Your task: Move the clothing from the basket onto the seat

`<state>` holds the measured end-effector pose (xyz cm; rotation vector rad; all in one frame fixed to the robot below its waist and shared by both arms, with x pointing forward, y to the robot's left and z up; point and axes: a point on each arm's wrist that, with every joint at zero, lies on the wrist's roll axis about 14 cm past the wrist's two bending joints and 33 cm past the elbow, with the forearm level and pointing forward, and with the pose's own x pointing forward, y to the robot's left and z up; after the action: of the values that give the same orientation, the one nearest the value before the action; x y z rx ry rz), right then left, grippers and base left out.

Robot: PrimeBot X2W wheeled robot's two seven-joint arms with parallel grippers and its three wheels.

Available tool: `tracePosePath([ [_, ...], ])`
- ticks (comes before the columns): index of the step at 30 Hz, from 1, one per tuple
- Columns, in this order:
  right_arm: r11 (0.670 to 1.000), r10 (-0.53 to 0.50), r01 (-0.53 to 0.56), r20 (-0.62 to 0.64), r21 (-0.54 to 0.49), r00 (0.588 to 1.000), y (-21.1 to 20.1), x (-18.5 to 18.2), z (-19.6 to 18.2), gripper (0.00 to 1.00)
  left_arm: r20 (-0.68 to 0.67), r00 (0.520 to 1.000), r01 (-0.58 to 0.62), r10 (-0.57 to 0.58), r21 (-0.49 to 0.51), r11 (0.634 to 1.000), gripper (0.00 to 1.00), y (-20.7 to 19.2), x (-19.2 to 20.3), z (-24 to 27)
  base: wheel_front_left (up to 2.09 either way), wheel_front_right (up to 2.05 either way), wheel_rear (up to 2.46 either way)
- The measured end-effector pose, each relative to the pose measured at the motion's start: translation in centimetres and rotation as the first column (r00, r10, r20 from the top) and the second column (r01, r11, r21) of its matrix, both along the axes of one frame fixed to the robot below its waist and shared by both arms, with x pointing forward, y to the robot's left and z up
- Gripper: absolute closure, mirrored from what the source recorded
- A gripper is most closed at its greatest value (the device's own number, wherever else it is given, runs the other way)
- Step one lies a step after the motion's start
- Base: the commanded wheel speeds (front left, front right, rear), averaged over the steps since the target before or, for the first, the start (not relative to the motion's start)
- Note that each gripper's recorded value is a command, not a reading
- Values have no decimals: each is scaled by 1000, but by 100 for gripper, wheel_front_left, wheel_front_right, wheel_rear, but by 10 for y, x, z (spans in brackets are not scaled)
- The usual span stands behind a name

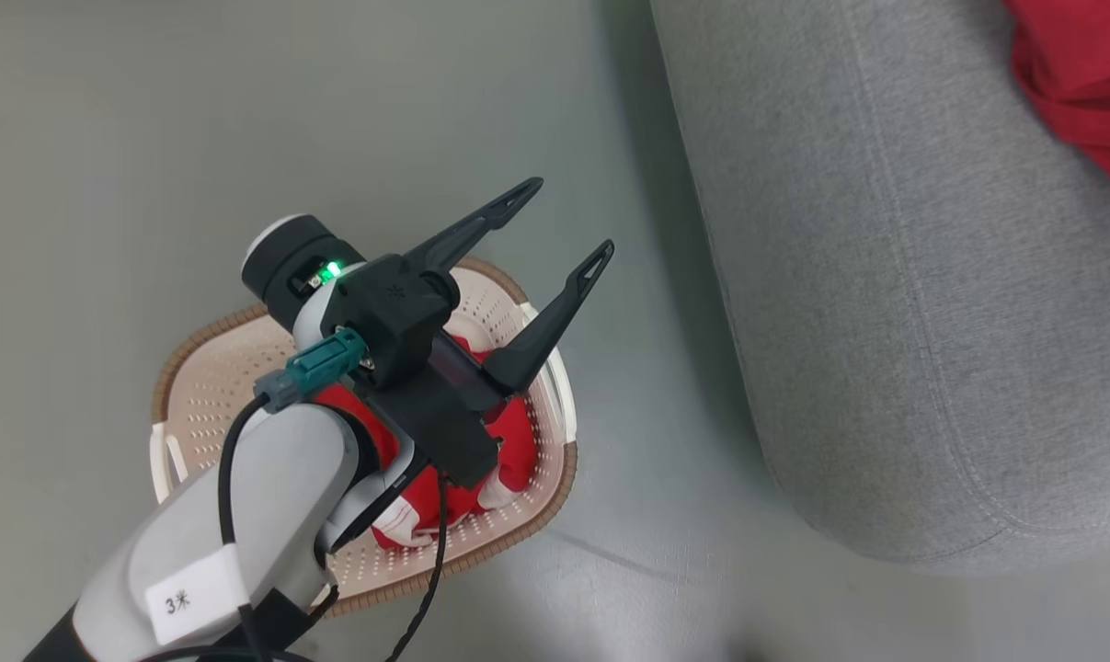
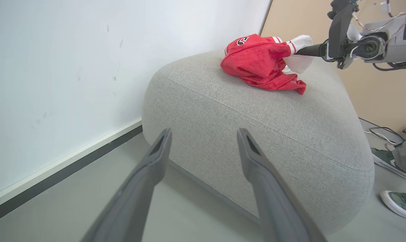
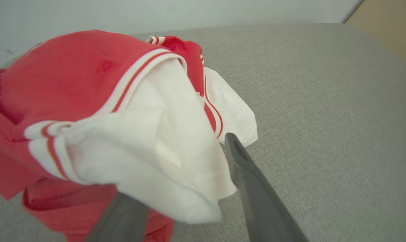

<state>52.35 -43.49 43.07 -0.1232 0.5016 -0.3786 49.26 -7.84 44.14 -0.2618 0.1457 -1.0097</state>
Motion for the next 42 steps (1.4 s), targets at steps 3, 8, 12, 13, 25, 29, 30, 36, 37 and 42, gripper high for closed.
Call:
tracePosePath([
  [3,1000,-5,5,-45,10,999,1,-12,-5,0,8,1000,-9,9,-1,1000,0,1,-3,6,0,0,0],
  [8,999,51,-52,-73,-15,996,11,-22,1,0,17,999,-32,32,3,999,0,7,-10,15,0,0,0],
  [12,988,121,-129,-100,-84,988,17,-30,14,0,35,998,-54,54,2,999,0,12,-15,25,0,0,0],
  [13,988,124,-132,-96,-82,988,18,-34,16,0,41,997,-61,61,0,998,0,14,-15,28,0,0,0],
  [25,964,249,-235,113,-125,962,47,-51,79,0,95,980,-170,173,-35,985,0,39,-29,69,0,0,0],
  [29,953,298,-277,216,-120,930,66,-58,99,0,100,972,-209,212,-41,977,0,47,-39,79,0,0,0],
  [30,950,311,-290,239,-120,920,72,-60,103,0,103,970,-217,220,-42,975,0,49,-41,82,0,0,0],
  [36,924,377,-369,382,-97,844,111,-74,125,0,105,946,-302,305,-50,952,0,70,-55,93,0,0,0],
  [37,920,385,-380,404,-97,830,117,-77,128,0,102,940,-321,324,-50,946,0,76,-58,93,0,0,0],
  [42,884,439,-461,470,-76,766,157,-90,127,0,82,895,-436,440,-58,898,0,111,-66,96,0,0,0],
])
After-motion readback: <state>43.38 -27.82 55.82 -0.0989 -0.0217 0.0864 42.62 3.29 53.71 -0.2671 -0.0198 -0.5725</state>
